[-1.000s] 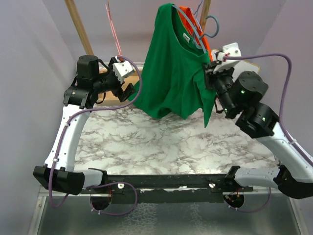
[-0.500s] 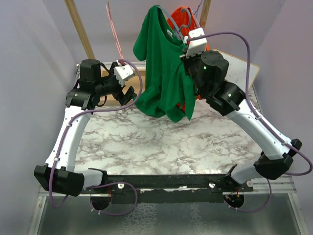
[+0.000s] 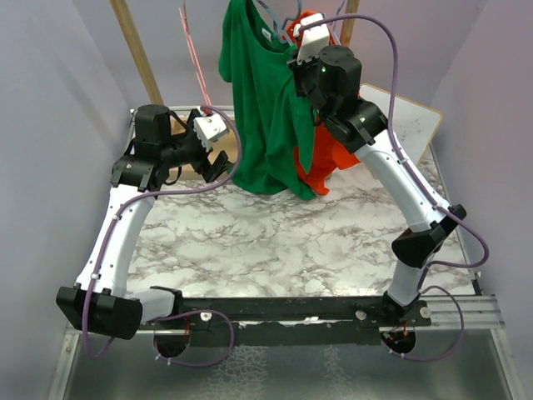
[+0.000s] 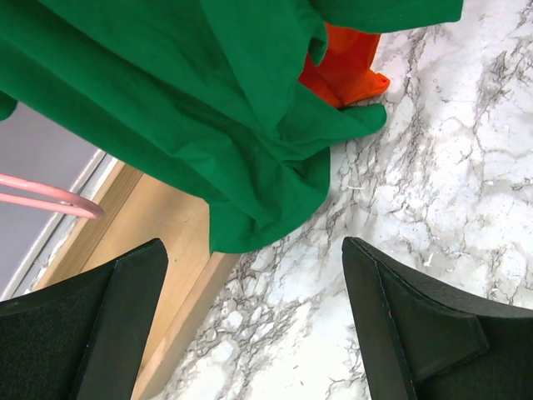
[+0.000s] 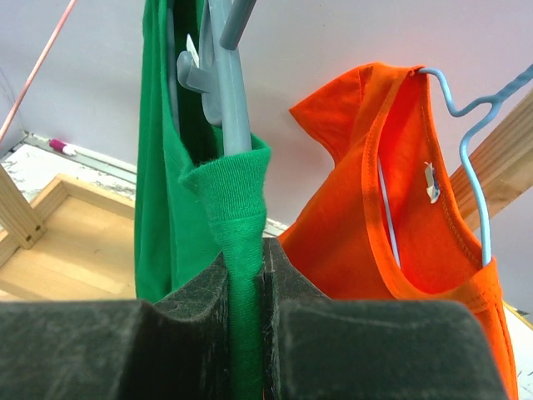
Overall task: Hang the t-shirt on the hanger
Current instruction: Place the hanger at the clothesline.
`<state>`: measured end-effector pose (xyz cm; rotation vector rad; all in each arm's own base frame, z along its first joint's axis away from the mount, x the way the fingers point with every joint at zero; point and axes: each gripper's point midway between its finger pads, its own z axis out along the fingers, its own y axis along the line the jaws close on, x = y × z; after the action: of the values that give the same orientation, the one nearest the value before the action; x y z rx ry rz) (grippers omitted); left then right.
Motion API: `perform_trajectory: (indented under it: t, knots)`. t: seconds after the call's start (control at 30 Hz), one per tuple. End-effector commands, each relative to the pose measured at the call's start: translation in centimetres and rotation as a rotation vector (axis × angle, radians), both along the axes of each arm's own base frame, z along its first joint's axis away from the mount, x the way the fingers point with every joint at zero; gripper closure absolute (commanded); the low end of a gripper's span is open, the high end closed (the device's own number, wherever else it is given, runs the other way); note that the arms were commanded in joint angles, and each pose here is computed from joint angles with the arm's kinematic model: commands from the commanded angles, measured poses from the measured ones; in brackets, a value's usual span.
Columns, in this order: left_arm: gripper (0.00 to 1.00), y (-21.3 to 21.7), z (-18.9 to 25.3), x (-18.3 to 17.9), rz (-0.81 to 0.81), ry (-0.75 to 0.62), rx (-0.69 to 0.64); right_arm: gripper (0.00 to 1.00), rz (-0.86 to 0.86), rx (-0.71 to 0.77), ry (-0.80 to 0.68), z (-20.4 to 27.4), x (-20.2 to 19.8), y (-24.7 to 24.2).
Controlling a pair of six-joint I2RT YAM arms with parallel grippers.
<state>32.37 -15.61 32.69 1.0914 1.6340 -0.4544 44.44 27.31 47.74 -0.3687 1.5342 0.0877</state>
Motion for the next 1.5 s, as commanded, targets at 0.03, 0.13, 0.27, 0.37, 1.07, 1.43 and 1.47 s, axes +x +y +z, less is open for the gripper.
perform_trajectory:
  t: [0.03,0.13,0.27,0.37,1.07,1.43,1.47]
  knots:
    - [0.12,-0.2,0.7,-0.9,-0.021,-0.019,-0.028,0.99,0.032,0.125,-0.113,4.9,0.5,-0.5]
    - [0.12,-0.3,0.6,-1.1,-0.024,-0.017,-0.034,0.99,0.025,0.133,-0.111,4.6,1.5,-0.9]
    - [0.12,-0.2,0.5,-1.1,-0.024,-0.015,-0.033,0.99,0.019,0.143,-0.115,4.2,2.6,-1.1]
    - [0.12,-0.3,0.6,-1.2,-0.024,-0.014,-0.042,0.99,0.009,0.145,-0.109,3.7,3.7,-1.2]
    - [0.12,-0.5,-0.3,-2.0,-0.026,0.031,-0.078,0.99,0.003,0.165,-0.137,1.8,7.7,0.5]
    - [0.12,-0.2,-0.8,-2.2,-0.001,0.035,-0.083,0.8,0.015,0.176,-0.091,0.4,7.1,-0.1]
    - [0.12,-0.2,-0.9,-2.2,0.001,0.032,-0.083,0.7,0.03,0.182,-0.084,0.3,6.5,-0.1]
